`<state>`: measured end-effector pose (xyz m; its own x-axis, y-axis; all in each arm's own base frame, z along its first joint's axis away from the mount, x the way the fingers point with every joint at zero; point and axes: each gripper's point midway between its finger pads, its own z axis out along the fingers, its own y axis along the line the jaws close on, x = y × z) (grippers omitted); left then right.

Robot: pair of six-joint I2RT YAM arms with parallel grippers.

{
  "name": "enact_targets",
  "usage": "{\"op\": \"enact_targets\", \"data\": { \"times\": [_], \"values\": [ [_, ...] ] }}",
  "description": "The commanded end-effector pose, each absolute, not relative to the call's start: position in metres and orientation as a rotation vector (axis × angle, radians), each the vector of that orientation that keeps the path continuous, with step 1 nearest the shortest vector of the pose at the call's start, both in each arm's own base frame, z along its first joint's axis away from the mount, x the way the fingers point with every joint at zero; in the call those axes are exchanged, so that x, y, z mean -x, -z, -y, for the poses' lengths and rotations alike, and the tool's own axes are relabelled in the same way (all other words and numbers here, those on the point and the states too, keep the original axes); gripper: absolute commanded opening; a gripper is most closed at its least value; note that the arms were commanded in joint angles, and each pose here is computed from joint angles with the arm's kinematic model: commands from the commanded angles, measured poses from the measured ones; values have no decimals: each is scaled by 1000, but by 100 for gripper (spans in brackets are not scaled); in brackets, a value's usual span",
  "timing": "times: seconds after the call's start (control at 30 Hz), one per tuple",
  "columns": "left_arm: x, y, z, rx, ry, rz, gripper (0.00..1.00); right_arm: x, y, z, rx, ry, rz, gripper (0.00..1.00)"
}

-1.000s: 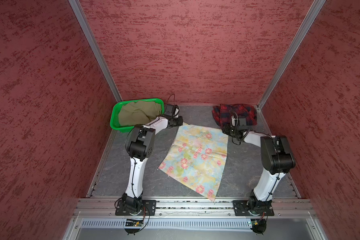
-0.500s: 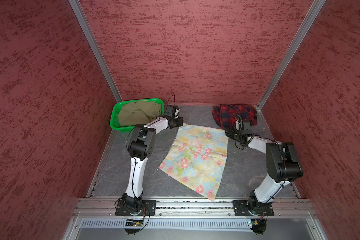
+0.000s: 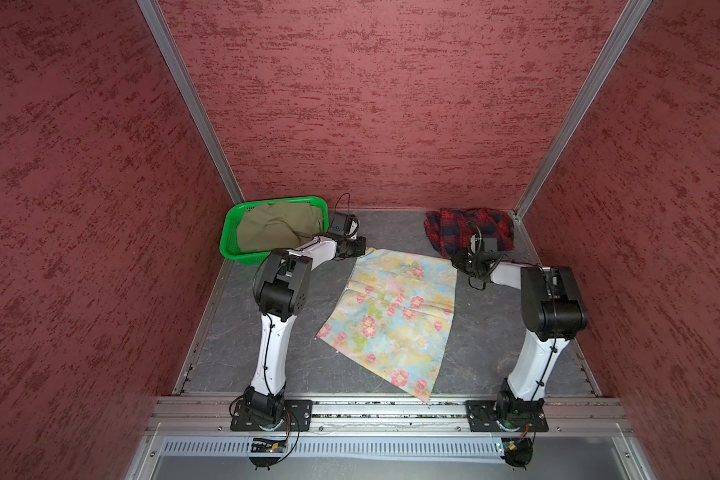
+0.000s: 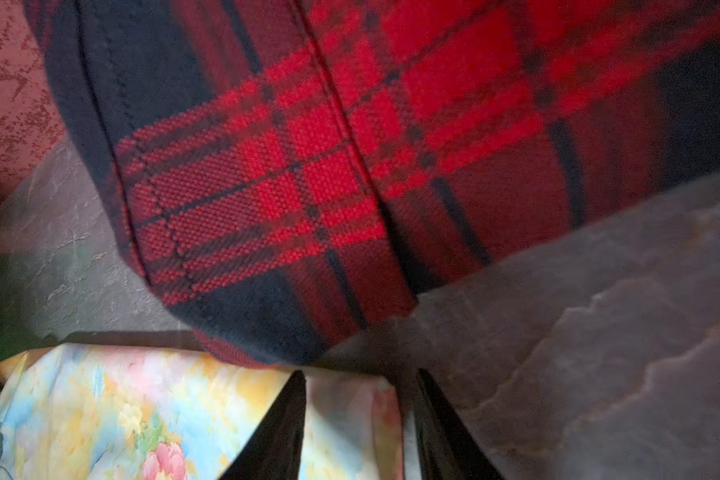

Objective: Fold and stack the skirts

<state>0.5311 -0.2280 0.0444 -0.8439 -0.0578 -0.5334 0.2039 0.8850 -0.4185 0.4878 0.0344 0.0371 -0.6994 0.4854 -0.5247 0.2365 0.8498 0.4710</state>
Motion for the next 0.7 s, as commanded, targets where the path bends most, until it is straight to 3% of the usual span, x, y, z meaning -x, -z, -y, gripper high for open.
{"op": "enact_targets", "data": {
  "times": [0.0,0.17,0.3,0.67],
  "values": [
    [-533,-64,234,-117,672,-2451,0,-489,-32,-37,-530,-514,-2394,37],
    [-534,-65,236,-118,679,-2448,0,-496,-28,-36,-537,-505,-2409,24],
    [-534,-65,237,-114,688,-2446,0,-502,-24,-40,-546,-535,-2421,1],
    [-530,-116,230,-76,693,-2355,0,-503,-148,-37,-409,-538,-2102,0]
  ]
}}
